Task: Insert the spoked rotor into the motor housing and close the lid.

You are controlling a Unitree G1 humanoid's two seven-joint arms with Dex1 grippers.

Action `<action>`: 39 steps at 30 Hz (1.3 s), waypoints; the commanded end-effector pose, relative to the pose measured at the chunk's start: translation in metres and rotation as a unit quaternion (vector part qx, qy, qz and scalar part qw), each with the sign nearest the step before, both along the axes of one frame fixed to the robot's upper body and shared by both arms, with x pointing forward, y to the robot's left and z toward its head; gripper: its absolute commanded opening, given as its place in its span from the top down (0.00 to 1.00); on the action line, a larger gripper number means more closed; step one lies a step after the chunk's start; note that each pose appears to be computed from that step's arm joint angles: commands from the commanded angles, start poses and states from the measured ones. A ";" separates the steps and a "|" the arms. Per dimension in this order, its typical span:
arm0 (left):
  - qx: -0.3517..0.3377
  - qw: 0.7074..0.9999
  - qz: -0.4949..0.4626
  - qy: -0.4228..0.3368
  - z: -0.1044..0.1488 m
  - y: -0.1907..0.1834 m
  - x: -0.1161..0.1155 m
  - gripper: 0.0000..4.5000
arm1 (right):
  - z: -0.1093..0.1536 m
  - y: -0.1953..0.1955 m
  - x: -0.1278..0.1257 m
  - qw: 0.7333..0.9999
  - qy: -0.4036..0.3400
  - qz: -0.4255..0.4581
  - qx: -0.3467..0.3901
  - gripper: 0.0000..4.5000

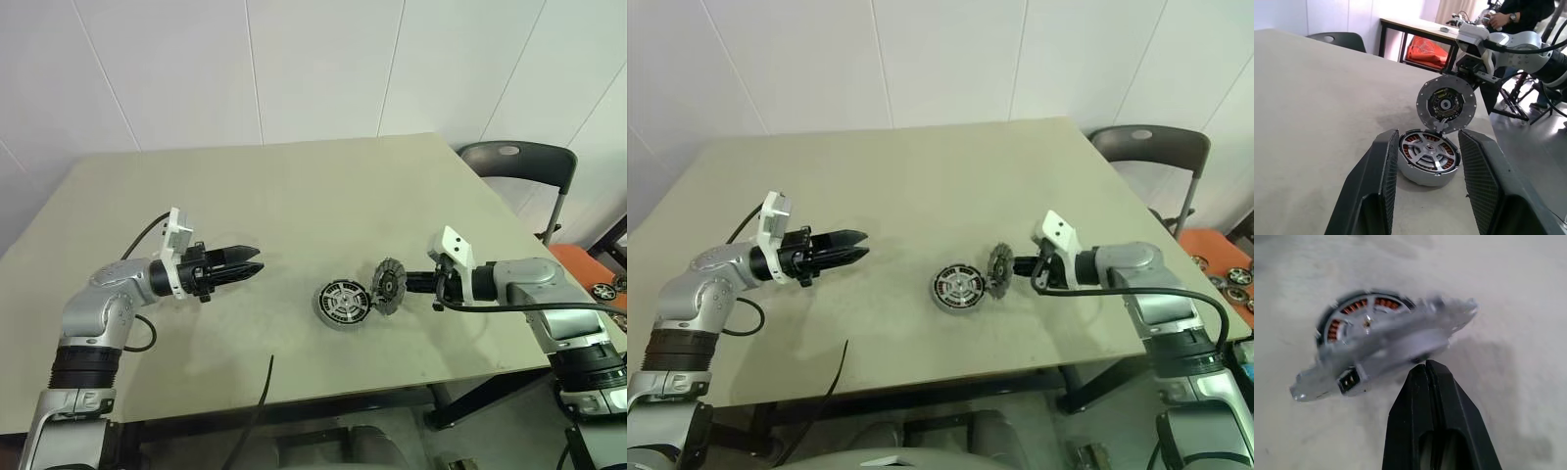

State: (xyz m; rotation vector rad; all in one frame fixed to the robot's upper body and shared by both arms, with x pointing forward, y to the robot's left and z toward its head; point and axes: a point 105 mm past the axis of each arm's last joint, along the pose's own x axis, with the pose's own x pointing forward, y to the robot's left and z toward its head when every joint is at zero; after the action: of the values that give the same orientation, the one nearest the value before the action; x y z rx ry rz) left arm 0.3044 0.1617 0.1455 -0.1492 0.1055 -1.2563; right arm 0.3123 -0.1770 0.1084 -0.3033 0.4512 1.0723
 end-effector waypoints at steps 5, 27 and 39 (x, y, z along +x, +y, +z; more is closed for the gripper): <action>-0.004 1.000 -0.004 -0.021 0.011 0.000 -0.001 0.54 | 0.012 0.002 0.001 0.999 -0.017 0.033 -0.021 1.00; -0.003 1.000 0.005 -0.022 0.012 0.001 -0.002 0.54 | -0.003 0.029 0.023 0.993 -0.040 0.107 -0.021 1.00; -0.006 1.000 0.007 -0.020 0.011 0.000 -0.004 0.54 | -0.009 0.052 0.028 0.989 -0.042 0.141 -0.022 1.00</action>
State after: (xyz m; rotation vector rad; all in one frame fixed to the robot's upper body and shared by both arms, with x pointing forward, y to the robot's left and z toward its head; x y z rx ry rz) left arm 0.3007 0.1619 0.1426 -0.1505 0.1161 -1.2333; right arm 0.3357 -0.1354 0.0863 -0.4231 0.4184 1.2986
